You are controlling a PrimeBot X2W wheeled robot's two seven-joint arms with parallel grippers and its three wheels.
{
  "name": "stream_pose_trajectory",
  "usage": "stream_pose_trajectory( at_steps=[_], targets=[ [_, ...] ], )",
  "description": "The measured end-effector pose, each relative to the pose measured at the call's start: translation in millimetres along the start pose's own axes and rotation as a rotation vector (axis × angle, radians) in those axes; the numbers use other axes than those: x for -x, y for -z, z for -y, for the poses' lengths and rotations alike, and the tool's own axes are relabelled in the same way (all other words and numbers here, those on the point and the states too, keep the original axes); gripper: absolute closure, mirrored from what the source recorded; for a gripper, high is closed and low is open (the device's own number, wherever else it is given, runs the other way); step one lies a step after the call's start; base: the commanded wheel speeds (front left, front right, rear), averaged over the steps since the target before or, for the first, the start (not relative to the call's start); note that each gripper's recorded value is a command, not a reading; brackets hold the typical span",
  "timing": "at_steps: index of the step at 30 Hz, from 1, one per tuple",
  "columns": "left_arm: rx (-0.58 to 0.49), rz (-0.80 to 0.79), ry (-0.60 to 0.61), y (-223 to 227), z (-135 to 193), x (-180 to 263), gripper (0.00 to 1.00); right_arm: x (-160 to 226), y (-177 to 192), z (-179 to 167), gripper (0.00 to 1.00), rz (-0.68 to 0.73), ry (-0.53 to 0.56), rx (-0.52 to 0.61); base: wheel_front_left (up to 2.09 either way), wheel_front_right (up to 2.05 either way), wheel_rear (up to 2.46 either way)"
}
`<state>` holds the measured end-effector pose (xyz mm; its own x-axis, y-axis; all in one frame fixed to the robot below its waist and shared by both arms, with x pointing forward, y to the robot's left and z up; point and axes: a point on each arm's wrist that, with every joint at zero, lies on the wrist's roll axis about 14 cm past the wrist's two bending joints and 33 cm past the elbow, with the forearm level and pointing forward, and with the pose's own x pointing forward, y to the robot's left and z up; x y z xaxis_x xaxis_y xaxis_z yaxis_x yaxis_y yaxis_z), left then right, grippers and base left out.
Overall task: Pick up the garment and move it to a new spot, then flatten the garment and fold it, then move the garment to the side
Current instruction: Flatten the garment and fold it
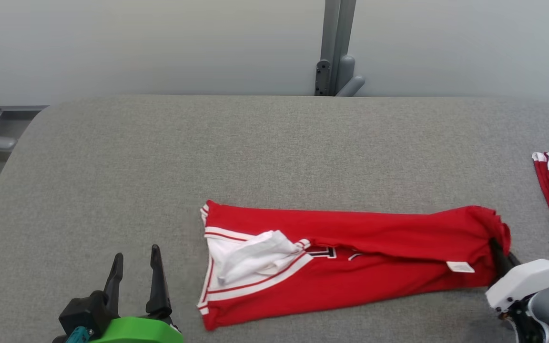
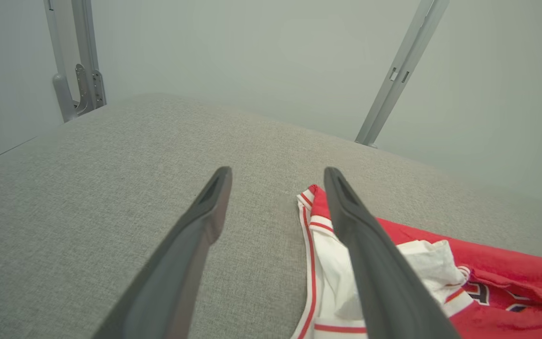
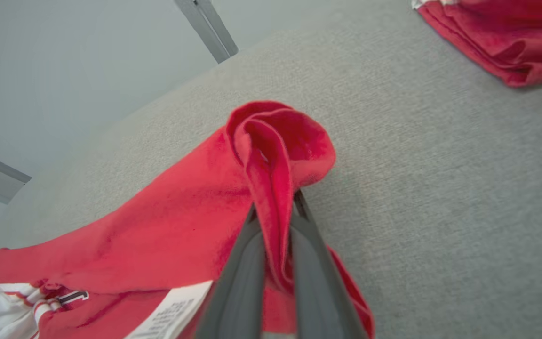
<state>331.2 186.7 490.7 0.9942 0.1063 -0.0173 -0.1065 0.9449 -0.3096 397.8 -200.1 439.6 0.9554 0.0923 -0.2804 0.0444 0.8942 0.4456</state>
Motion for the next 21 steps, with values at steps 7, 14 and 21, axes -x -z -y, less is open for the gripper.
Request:
stream_pose_trajectory(
  at_steps=[7, 14, 21],
  targets=[
    [-0.001, -0.013, 0.034, 5.4, 13.1, -6.3, 0.00, 18.0, -48.0, 60.2, 1.00, 0.098, 0.139, 0.074, 0.00, 0.00, 0.00],
    [0.002, -0.030, 0.050, 11.8, 18.7, -10.0, 0.00, 12.2, -61.2, 32.8, 1.00, 0.146, 0.076, 0.027, 0.00, 0.00, 0.00],
    [0.001, -0.022, 0.042, 10.2, 15.8, -9.4, 0.00, 11.1, -59.1, -18.2, 1.00, 0.136, -0.066, 0.031, 0.00, 0.00, 0.00]
  ],
)
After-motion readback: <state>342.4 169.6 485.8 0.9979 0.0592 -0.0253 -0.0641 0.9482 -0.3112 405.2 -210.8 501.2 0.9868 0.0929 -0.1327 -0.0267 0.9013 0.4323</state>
